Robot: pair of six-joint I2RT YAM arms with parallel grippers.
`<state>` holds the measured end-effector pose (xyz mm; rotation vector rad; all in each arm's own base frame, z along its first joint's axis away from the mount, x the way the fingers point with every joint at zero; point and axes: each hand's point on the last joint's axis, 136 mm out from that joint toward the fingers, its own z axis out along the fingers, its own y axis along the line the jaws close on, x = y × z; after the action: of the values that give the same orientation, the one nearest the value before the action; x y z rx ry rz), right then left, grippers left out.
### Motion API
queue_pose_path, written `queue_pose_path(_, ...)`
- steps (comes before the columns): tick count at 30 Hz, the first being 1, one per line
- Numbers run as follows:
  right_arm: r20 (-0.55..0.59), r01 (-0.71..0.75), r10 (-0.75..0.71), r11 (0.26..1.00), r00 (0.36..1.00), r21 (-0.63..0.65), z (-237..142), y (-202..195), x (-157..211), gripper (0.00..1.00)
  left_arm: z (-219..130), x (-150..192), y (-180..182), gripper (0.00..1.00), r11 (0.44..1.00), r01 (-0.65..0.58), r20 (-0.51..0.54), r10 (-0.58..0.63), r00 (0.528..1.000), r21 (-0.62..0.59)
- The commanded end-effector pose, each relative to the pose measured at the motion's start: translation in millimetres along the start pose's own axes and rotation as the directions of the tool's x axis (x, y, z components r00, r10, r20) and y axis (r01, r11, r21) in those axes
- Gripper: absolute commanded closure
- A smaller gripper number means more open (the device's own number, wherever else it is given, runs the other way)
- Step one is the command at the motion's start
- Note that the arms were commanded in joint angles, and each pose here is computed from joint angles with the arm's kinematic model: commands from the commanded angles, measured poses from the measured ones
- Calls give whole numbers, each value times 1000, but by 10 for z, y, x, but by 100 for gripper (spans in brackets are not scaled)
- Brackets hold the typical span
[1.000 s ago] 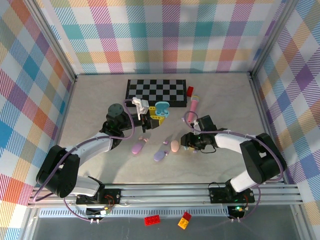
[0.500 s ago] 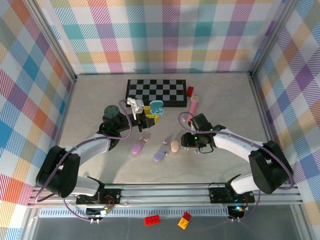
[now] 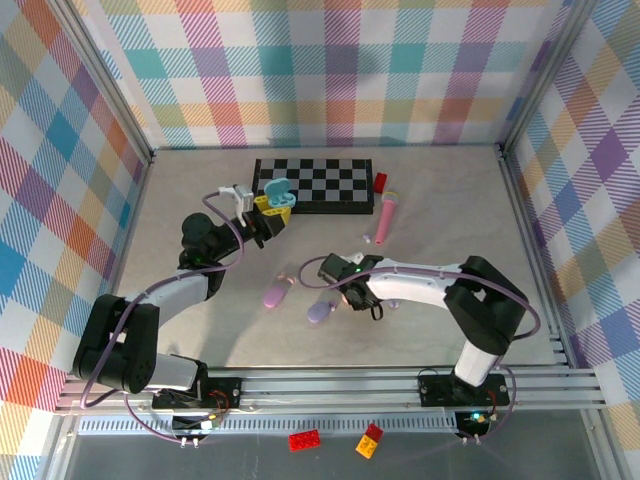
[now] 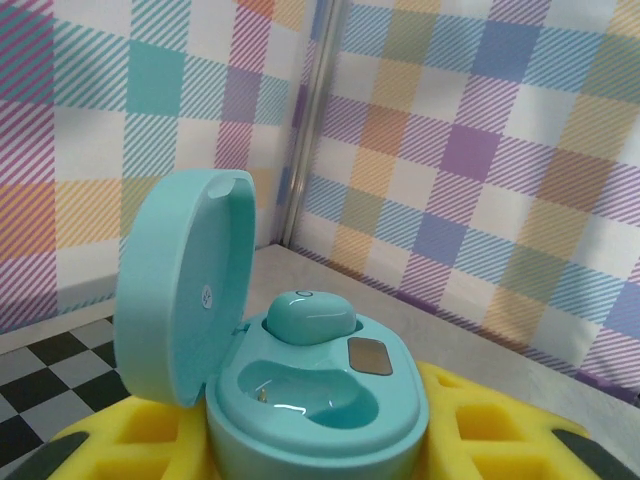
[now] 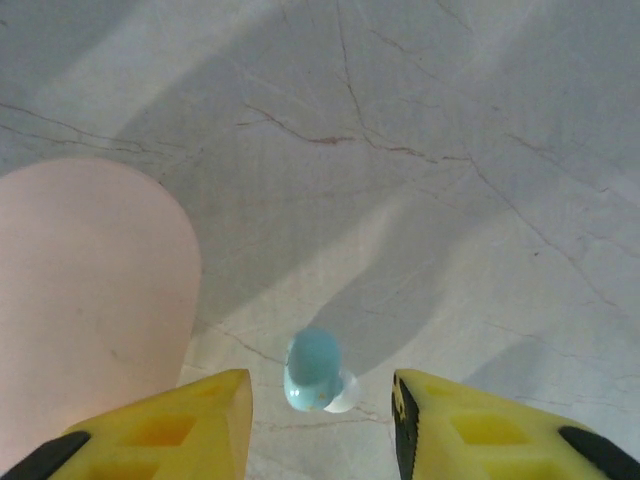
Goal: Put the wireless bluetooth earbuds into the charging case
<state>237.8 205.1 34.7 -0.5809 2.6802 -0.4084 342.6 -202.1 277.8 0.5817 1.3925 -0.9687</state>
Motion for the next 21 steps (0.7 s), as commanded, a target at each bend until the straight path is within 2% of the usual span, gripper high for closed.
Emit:
queue_pose_path(1,-23,63,-60,990,998,125,-1,-135,28,60,-25,-156,-49,67,999,-27,57,26,998,20)
queue_pose_path(15,-72,127,-117,982,990,141,157,-16,33,66,-36,-143,-84,67,999,-24,42,22,999,32)
queue_pose_path(21,-92,119,-107,982,990,150,162,-34,79,72,-33,-147,-88,67,999,-26,42,24,999,35)
